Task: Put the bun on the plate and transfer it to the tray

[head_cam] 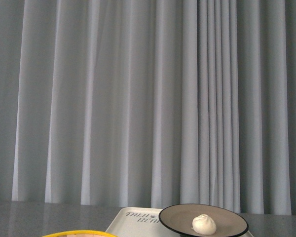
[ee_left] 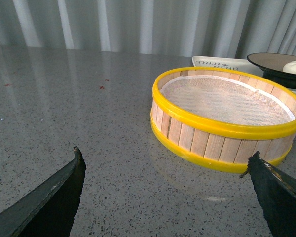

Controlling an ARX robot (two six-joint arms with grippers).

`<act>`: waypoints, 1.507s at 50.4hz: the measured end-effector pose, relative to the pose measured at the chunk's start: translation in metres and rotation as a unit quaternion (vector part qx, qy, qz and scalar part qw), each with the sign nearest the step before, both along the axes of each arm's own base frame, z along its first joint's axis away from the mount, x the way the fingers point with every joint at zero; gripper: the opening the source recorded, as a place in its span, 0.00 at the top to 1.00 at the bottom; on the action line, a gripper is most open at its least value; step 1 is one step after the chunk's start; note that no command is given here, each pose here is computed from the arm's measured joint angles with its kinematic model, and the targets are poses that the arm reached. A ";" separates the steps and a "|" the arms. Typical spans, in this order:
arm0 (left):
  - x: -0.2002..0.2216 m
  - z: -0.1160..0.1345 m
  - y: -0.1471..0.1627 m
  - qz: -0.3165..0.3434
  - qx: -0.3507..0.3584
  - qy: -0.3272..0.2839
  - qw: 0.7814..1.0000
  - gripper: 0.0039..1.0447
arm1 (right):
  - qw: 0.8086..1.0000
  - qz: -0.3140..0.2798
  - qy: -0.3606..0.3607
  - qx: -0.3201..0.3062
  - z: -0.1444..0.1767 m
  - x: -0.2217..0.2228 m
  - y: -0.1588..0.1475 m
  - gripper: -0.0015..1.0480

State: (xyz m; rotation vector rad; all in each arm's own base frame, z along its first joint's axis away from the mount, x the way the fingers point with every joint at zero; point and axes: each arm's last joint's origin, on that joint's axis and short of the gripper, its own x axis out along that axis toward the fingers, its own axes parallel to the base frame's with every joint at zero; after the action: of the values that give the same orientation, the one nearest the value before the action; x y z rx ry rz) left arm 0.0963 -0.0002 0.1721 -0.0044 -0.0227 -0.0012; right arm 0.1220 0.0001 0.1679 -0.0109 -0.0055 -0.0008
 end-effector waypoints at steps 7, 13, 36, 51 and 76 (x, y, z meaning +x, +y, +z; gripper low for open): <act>0.000 0.000 0.000 0.000 0.000 0.000 1.000 0.06 | 1.000 0.000 -0.001 0.000 0.000 -0.004 0.000 0.98; 0.000 0.000 0.000 0.000 0.000 0.000 1.000 0.06 | 1.000 0.000 -0.001 0.000 0.000 -0.007 0.000 0.98; 0.000 0.000 0.000 0.000 0.000 0.000 1.000 0.06 | 1.000 0.000 0.002 0.000 -0.001 -0.016 0.000 0.98; 0.000 0.000 0.000 0.000 0.000 0.000 1.000 0.06 | 1.000 0.001 0.002 0.000 -0.003 -0.024 0.000 0.88; 0.000 0.000 0.000 0.000 0.000 0.000 1.000 0.06 | 1.000 0.001 0.002 0.000 -0.003 -0.024 0.000 0.07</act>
State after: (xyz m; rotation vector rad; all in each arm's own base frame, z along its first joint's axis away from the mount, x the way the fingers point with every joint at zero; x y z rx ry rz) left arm 0.0963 -0.0002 0.1721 -0.0044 -0.0227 -0.0016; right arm 0.0977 0.0001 0.1650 -0.0105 -0.0010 0.0019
